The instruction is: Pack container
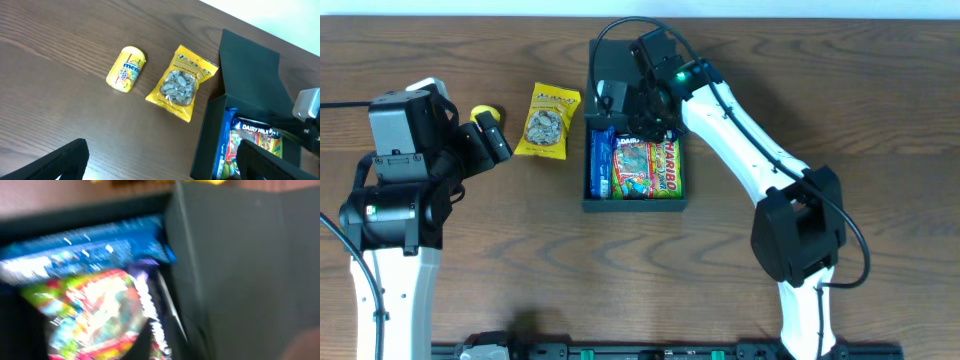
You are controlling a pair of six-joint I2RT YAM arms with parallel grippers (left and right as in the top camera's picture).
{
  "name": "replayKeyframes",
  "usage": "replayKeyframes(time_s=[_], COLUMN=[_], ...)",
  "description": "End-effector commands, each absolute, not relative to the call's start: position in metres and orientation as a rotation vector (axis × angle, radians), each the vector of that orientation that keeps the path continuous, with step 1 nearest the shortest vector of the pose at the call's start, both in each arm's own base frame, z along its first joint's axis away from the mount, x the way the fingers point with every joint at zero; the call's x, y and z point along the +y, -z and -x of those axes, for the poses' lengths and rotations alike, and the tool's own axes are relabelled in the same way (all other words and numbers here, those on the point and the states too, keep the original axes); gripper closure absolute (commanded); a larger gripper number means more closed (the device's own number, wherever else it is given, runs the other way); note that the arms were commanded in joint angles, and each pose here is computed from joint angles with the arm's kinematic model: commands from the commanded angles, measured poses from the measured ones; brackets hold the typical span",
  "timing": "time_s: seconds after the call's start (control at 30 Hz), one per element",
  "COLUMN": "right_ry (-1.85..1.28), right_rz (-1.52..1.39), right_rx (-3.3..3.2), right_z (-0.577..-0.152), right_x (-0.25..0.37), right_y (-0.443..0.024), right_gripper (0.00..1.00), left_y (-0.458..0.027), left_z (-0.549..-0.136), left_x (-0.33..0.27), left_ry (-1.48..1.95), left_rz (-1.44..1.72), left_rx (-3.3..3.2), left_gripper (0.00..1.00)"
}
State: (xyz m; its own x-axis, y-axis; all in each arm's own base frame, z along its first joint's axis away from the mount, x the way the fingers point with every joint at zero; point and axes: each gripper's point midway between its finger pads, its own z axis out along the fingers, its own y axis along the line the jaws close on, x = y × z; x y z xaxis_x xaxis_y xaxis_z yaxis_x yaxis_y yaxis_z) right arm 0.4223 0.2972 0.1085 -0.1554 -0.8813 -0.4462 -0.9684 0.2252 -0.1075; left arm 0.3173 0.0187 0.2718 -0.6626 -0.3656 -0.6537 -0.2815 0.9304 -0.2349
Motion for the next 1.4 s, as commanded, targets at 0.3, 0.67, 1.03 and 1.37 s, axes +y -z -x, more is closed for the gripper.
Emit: replayKeyframes(time_s=[0.3, 0.67, 1.03, 1.37], right_ry=[-0.464, -0.297, -0.236, -0.261], right_rz=[1.663, 1.546, 1.480, 1.387], right_rx=[2.230, 2.298, 2.426, 2.585], right_z=[-0.416, -0.439, -0.434, -0.440], right_x=[0.313, 0.303, 0.256, 0.229], right_y=[-0.043, -0.037, -0.064, -0.023], right_gripper=[0.98, 0.99, 0.99, 0.99], left_y=[-0.278, -0.276, -0.274, -0.274], left_z=[-0.316, -0.314, -0.312, -0.312], left_x=[0.019, 0.019, 0.019, 0.019], left_ry=[0.146, 0.144, 0.143, 0.142], left_rz=[0.445, 0.447, 0.450, 0.450], left_rx=[2.322, 2.334, 2.345, 2.346], left_gripper=[0.05, 0.05, 0.05, 0.05])
